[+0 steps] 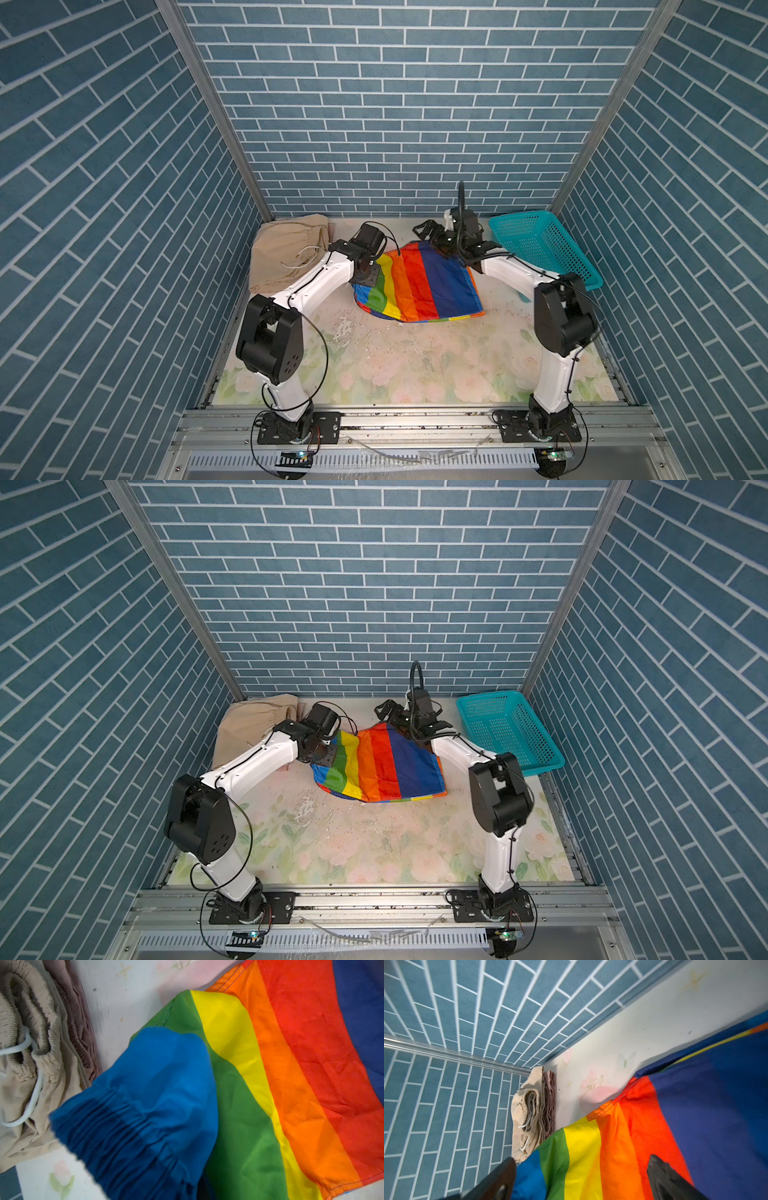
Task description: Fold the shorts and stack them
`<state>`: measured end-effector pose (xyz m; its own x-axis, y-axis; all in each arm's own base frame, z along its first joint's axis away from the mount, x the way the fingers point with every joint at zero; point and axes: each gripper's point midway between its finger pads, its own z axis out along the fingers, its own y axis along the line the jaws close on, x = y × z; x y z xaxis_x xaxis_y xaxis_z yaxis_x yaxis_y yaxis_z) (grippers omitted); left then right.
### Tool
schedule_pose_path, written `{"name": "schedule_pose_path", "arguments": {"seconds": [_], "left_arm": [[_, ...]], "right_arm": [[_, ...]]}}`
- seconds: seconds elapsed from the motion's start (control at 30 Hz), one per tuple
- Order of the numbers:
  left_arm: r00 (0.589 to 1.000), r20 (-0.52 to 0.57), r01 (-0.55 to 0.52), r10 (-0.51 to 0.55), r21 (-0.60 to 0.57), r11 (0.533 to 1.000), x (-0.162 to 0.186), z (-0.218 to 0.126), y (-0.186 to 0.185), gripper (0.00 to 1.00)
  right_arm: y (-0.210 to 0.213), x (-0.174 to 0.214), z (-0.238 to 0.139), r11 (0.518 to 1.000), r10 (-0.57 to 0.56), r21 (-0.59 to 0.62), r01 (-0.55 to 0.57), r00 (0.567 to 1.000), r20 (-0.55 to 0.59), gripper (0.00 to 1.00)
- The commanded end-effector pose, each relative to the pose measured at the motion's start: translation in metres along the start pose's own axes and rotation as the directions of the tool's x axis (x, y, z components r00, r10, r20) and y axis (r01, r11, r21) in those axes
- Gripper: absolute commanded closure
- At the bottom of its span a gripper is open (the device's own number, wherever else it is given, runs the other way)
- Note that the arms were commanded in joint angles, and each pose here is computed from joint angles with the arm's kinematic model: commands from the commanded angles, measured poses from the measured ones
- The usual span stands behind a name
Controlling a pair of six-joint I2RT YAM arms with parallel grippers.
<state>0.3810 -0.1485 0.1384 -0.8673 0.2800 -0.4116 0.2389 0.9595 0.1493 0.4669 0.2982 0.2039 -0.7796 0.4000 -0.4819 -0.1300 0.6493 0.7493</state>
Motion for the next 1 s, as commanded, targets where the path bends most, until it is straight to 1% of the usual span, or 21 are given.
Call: {"name": "schedule_pose_path", "arguments": {"seconds": [0.0,0.07,0.17,0.3,0.43,0.63,0.77,0.97], "left_arm": [[0.998,-0.021,-0.064,0.063,-0.054,0.996,-0.002,-0.011,0.009,1.0],[0.994,-0.038,-0.101,0.098,-0.077,0.992,-0.003,-0.016,0.014,1.0],[0.986,-0.073,-0.155,0.147,-0.114,0.981,-0.006,-0.022,0.022,1.0],[0.981,-0.091,-0.183,0.174,-0.099,0.978,-0.009,-0.028,0.015,1.0],[0.969,-0.089,-0.238,0.229,-0.108,0.965,-0.016,-0.035,-0.008,1.0],[0.947,-0.115,-0.313,0.3,-0.118,0.942,-0.027,-0.037,-0.045,1.0],[0.931,-0.12,-0.357,0.345,-0.095,0.929,-0.034,-0.035,-0.078,1.0],[0.92,-0.12,-0.38,0.373,-0.044,0.924,-0.043,-0.03,-0.123,1.0]], "right_arm": [[-0.061,0.041,-0.025,0.97,-0.125,0.187,0.155,0.979,-0.161,0.01],[-0.087,0.052,-0.041,0.945,-0.147,0.258,0.2,0.966,-0.212,0.02],[-0.109,0.064,-0.062,0.918,-0.168,0.314,0.241,0.955,-0.242,0.01],[-0.128,0.08,-0.073,0.908,-0.157,0.339,0.248,0.949,-0.273,0.01],[-0.146,0.095,-0.073,0.904,-0.126,0.359,0.232,0.947,-0.295,0.01],[-0.162,0.107,-0.073,0.904,-0.093,0.373,0.209,0.948,-0.305,0.02],[-0.17,0.113,-0.073,0.912,-0.068,0.368,0.181,0.952,-0.3,0.01],[-0.176,0.127,-0.073,0.928,-0.024,0.349,0.129,0.957,-0.289,0.02]]}}
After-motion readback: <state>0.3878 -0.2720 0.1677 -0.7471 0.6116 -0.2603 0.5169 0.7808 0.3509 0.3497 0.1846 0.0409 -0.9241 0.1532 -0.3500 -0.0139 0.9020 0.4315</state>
